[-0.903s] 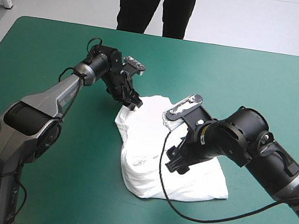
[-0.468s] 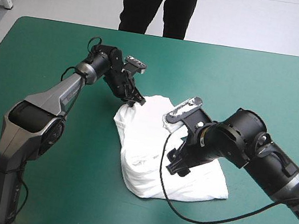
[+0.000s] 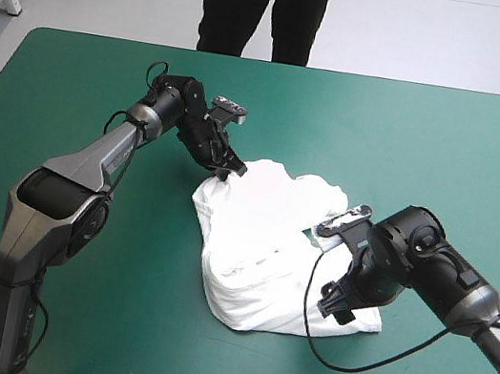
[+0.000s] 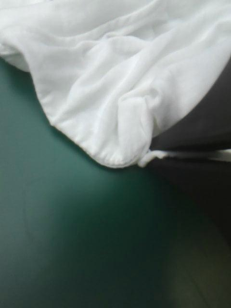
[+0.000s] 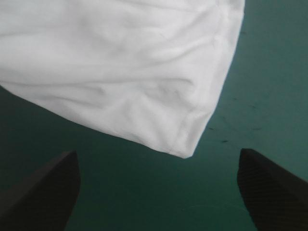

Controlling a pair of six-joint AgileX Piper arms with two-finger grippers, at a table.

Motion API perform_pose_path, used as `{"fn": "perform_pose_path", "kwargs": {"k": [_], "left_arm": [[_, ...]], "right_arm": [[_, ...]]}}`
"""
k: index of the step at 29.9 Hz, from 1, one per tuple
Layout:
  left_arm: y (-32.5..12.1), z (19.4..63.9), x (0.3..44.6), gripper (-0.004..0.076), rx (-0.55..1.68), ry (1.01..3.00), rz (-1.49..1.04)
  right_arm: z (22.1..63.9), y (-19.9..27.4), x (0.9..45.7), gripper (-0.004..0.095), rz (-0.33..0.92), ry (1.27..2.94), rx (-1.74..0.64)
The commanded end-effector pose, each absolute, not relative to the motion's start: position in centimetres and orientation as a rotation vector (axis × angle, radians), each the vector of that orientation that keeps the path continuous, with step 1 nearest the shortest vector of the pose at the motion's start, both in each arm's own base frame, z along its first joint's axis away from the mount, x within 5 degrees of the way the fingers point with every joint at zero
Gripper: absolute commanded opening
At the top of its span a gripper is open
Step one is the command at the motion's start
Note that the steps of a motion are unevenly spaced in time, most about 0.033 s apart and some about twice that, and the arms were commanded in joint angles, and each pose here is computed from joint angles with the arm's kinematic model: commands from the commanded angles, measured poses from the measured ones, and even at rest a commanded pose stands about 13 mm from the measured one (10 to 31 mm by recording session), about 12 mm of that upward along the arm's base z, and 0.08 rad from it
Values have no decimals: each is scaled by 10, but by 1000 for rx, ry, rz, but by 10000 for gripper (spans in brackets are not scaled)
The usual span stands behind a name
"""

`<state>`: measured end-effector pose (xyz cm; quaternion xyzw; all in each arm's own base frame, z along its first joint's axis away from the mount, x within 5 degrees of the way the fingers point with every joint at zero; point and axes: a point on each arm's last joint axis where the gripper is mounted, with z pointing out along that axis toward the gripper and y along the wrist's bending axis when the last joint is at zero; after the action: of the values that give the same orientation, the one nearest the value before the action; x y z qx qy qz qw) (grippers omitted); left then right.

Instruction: Fold the cloth

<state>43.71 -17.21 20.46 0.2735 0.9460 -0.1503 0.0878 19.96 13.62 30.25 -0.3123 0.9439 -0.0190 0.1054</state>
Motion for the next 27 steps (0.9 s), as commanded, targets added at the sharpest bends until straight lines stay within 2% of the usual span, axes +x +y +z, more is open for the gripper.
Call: {"fn": "perform_pose_path", "kwargs": {"k": [1,8,14,22,24,27], "left_arm": [[-181,209,427,-10,869,2869,-506],[-183,221,431,-10,868,2830,-514],[-182,225,430,-10,867,2820,-513],[-182,228,429,-10,865,2817,-513],[-182,229,429,-10,865,2817,-513],[-182,230,429,-10,865,2814,-513]], "right_arm": [[302,123,197,833,-75,2796,-868],[266,114,192,832,-113,2883,-883],[245,107,206,797,-15,2915,-784],[224,113,220,746,-21,2948,-793],[216,115,222,689,-24,2980,-797],[207,118,224,495,-12,3025,-786]]}}
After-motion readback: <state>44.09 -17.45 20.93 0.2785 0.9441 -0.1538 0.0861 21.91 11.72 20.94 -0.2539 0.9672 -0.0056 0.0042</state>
